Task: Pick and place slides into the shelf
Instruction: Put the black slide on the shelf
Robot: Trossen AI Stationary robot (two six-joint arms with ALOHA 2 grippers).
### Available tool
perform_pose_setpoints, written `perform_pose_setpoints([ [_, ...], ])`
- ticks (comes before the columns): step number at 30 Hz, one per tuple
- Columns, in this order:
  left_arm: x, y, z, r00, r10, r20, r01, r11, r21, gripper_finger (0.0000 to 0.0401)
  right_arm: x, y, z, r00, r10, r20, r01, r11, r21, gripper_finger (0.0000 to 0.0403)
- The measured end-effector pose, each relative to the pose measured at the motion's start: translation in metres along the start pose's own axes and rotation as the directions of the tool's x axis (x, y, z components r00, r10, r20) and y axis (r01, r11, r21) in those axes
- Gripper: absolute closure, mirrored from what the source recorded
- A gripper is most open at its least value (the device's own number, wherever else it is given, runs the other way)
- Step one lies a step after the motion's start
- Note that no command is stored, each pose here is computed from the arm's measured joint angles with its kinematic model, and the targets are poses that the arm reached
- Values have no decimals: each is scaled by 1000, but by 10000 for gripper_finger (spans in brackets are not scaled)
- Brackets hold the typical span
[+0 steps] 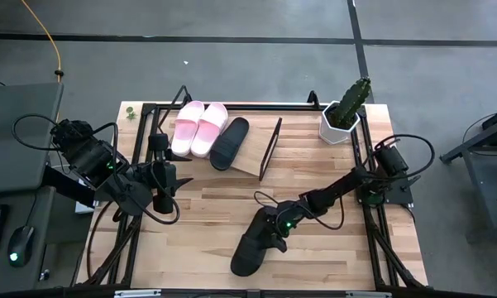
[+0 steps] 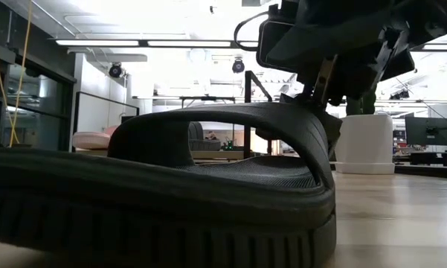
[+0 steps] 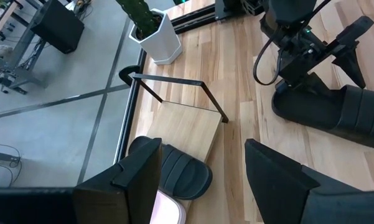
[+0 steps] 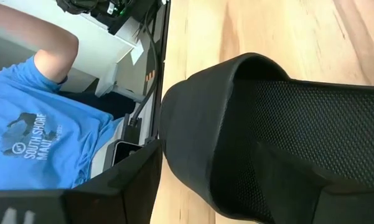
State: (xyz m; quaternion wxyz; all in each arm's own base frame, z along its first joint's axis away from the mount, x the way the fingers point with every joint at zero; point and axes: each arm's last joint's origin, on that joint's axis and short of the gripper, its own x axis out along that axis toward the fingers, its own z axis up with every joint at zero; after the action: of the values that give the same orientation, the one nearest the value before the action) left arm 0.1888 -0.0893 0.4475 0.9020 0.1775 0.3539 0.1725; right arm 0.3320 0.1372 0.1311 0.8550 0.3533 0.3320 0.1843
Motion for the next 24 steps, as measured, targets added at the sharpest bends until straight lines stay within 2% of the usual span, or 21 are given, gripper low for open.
perform_pose_setpoints([
  [15, 0, 0, 0, 1000, 0, 0, 0, 1000, 0, 190, 4, -3, -4, 1000, 6, -15, -6, 1000, 22, 164],
  [21, 0, 0, 0, 1000, 0, 0, 0, 1000, 0, 190, 4, -5, -2, 998, -38, 40, 35, 996, 83, 164],
  [24, 0, 0, 0, 1000, 0, 0, 0, 1000, 0, 190, 4, -5, -1, 995, -63, 73, 57, 995, 80, 164],
])
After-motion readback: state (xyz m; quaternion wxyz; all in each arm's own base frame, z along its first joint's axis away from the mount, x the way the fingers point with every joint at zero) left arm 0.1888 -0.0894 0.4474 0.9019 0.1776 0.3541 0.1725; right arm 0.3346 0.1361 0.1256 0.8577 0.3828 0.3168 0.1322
